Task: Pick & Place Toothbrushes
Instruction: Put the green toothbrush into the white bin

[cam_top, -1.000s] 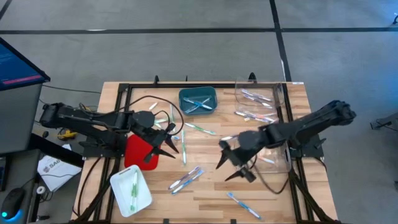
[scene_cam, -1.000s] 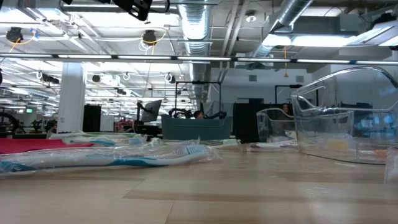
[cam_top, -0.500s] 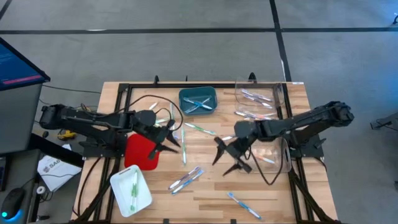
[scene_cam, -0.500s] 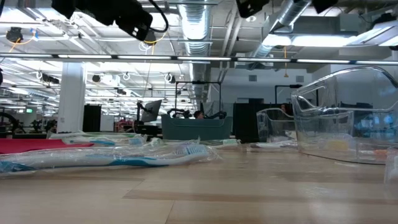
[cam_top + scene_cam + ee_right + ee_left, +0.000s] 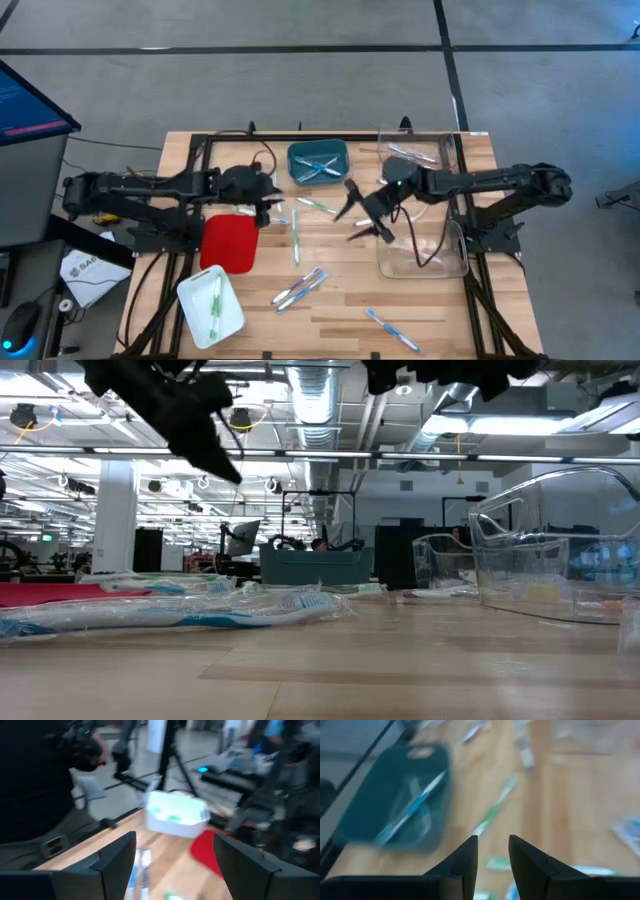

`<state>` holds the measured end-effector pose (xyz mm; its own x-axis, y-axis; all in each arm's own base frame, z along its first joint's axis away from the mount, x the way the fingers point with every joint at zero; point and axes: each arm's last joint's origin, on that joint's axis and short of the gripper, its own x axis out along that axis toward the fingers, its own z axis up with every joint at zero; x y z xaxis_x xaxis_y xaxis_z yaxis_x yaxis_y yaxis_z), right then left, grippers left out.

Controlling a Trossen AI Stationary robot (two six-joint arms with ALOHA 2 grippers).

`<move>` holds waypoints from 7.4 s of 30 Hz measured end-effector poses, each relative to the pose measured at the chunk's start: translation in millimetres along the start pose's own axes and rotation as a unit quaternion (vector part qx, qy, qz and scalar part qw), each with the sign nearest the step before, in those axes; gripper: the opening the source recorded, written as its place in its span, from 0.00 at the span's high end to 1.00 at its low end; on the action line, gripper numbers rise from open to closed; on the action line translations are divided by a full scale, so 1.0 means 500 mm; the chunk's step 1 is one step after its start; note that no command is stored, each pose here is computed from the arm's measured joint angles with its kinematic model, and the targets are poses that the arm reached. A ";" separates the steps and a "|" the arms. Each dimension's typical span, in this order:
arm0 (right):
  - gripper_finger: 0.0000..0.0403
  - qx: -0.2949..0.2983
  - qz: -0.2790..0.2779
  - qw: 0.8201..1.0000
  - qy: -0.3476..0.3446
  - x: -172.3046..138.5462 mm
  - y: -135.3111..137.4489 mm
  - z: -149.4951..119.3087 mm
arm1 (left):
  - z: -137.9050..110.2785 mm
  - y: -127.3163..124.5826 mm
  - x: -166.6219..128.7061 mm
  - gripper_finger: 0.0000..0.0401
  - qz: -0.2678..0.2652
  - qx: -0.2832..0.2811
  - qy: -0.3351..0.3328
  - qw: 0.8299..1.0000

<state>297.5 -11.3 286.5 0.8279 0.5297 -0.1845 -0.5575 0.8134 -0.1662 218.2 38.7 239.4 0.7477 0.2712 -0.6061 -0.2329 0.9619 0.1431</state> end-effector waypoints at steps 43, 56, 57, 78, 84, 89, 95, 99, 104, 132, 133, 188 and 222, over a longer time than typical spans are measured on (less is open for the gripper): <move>0.36 0.101 -0.135 0.985 0.035 -0.066 -0.086 -0.038 | -0.157 0.134 0.134 0.74 0.073 -0.109 0.322 0.938; 0.36 0.093 -0.132 0.986 0.035 -0.064 -0.083 -0.037 | -0.177 0.130 0.160 0.74 0.048 -0.111 0.354 0.928; 0.36 0.093 -0.132 0.986 0.035 -0.064 -0.083 -0.037 | -0.180 0.130 0.163 0.74 0.047 -0.110 0.359 0.926; 0.36 0.085 -0.126 0.988 0.027 -0.057 -0.078 -0.031 | -0.139 0.136 0.109 0.96 0.079 -0.111 0.289 0.947; 0.36 0.075 -0.120 0.990 0.023 -0.051 -0.072 -0.027 | -0.117 0.138 0.080 0.96 0.088 -0.137 0.244 0.956; 0.36 0.055 -0.110 0.992 0.017 -0.041 -0.063 -0.021 | -0.090 0.137 0.050 0.96 0.062 -0.160 0.180 0.969; 0.36 0.040 -0.096 0.995 -0.001 -0.027 -0.049 -0.008 | -0.062 0.135 0.020 0.96 0.022 -0.181 0.104 0.978; 0.36 0.039 -0.085 0.996 0.000 -0.019 -0.039 -0.006 | -0.049 0.131 0.010 0.96 0.002 -0.179 0.070 0.981; 0.36 0.006 -0.073 0.997 0.002 -0.010 -0.028 -0.003 | -0.028 0.119 0.010 0.96 -0.036 -0.167 0.023 0.985; 0.36 0.020 -0.103 0.993 -0.049 -0.020 -0.052 0.010 | 0.111 0.050 -0.030 0.96 -0.178 -0.056 -0.319 0.929; 0.36 0.023 -0.103 0.993 -0.054 -0.016 -0.054 0.008 | 0.117 0.047 -0.034 0.96 -0.181 -0.045 -0.337 0.923; 0.66 0.092 -0.186 0.971 -0.123 0.158 -0.160 -0.039 | 0.149 -0.006 -0.065 0.96 -0.184 0.015 -0.433 0.882; 0.98 0.170 -0.140 0.970 0.105 0.181 -0.158 -0.028 | 0.137 0.013 -0.150 0.57 -0.120 0.011 -0.444 0.888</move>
<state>415.6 -31.2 269.6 0.8927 0.2453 -0.3782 -0.2304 0.9694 0.0849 203.0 26.8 339.4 0.9718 -0.0307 0.2338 0.0036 0.9933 0.1156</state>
